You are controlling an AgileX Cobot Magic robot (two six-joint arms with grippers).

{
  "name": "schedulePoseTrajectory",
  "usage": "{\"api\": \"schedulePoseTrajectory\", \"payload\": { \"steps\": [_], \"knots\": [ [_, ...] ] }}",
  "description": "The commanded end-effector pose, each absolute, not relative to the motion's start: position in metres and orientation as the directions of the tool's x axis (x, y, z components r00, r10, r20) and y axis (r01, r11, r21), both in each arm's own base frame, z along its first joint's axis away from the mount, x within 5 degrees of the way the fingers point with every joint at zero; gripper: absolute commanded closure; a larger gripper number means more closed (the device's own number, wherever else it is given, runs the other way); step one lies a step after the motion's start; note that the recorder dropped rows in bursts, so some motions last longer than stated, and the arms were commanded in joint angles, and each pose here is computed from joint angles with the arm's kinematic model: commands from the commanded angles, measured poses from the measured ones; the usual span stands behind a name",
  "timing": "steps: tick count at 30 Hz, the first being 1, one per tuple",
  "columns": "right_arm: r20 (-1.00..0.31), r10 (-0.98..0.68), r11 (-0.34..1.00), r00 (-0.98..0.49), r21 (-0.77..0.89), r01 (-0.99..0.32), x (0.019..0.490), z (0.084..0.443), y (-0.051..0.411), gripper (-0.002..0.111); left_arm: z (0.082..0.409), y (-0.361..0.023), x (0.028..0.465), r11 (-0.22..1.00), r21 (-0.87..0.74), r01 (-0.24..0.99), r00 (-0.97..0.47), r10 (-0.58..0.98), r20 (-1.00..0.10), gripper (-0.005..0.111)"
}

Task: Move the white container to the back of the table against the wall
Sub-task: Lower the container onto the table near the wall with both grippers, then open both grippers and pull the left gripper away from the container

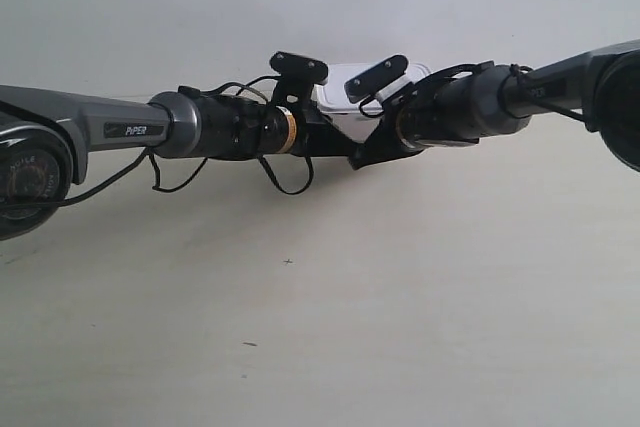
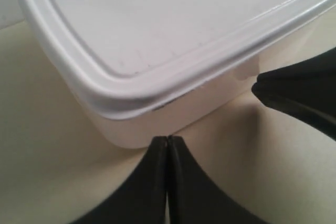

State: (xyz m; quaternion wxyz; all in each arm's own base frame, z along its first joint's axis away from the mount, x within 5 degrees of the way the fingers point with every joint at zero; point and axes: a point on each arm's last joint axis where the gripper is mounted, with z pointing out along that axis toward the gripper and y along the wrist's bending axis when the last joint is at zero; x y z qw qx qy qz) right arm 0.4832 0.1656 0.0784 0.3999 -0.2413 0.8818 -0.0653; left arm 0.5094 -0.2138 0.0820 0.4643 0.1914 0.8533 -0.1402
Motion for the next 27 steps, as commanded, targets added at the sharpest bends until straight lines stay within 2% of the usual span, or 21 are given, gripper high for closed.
{"api": "schedulePoseTrajectory", "payload": {
  "steps": [1,6,9,16,21,27],
  "knots": [
    [-0.680,-0.470,0.880,-0.563,-0.310,-0.361,0.489,0.077,0.165,0.108,0.083,-0.215,0.510,0.887,-0.073,0.457,-0.496,0.185,-0.848,0.107],
    [-0.699,-0.455,0.886,-0.551,-0.292,-0.361,0.493,0.079,0.168,0.108,0.085,-0.219,0.508,0.879,-0.083,0.470,-0.493,0.183,-0.850,0.107],
    [-0.711,-0.451,0.885,-0.540,-0.277,-0.374,0.494,0.080,0.171,0.108,0.089,-0.216,0.506,0.899,-0.090,0.429,-0.513,0.161,-0.843,0.107],
    [-0.724,-0.450,0.882,-0.524,-0.266,-0.390,0.495,0.083,0.173,0.108,0.117,-0.203,0.487,0.924,-0.091,0.371,-0.541,0.135,-0.830,0.107],
    [-0.744,-0.436,0.884,-0.506,-0.249,-0.396,0.500,0.084,0.177,0.108,0.142,-0.188,0.449,0.934,-0.139,0.330,-0.597,0.093,-0.797,0.107],
    [-0.771,-0.408,0.887,-0.488,-0.209,-0.412,0.502,0.086,0.183,0.108,0.152,-0.172,0.401,0.926,-0.170,0.338,-0.653,0.101,-0.751,0.107]
  ]
}}
